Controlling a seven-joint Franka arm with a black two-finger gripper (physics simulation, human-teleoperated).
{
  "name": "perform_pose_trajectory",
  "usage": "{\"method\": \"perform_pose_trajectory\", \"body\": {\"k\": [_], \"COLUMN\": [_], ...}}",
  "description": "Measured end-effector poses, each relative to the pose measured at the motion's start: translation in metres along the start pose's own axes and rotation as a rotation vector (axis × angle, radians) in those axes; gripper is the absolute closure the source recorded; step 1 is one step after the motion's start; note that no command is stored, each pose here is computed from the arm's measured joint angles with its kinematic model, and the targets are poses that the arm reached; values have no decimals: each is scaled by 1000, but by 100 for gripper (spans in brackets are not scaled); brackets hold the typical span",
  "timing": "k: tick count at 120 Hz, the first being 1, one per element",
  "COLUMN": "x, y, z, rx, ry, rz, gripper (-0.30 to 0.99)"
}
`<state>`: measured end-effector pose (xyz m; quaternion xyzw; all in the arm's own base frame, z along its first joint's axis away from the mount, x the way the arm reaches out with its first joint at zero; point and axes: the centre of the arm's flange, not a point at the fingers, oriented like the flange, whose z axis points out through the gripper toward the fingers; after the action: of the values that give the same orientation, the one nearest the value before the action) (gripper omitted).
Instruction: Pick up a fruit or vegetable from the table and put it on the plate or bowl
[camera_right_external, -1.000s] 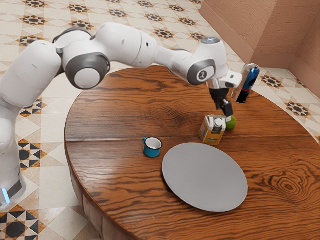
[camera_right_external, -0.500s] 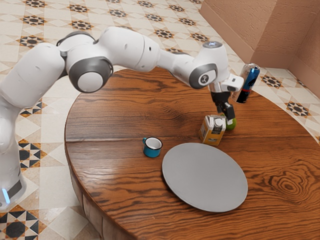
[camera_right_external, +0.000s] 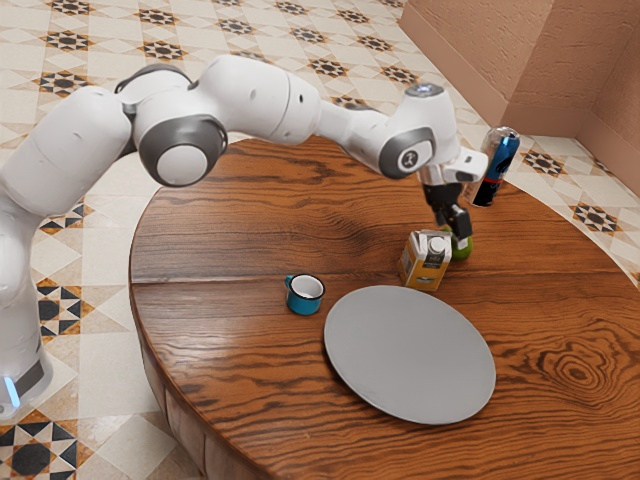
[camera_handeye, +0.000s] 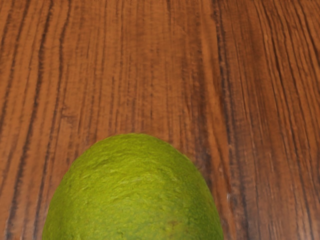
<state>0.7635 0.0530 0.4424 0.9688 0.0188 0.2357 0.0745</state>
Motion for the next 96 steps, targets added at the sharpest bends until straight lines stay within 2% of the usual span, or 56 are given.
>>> {"method": "perform_pose_trajectory", "body": {"k": [96], "x": [-3], "y": [-9], "z": [25], "rx": [3], "ry": [9], "rz": [-31], "gripper": [1]}}
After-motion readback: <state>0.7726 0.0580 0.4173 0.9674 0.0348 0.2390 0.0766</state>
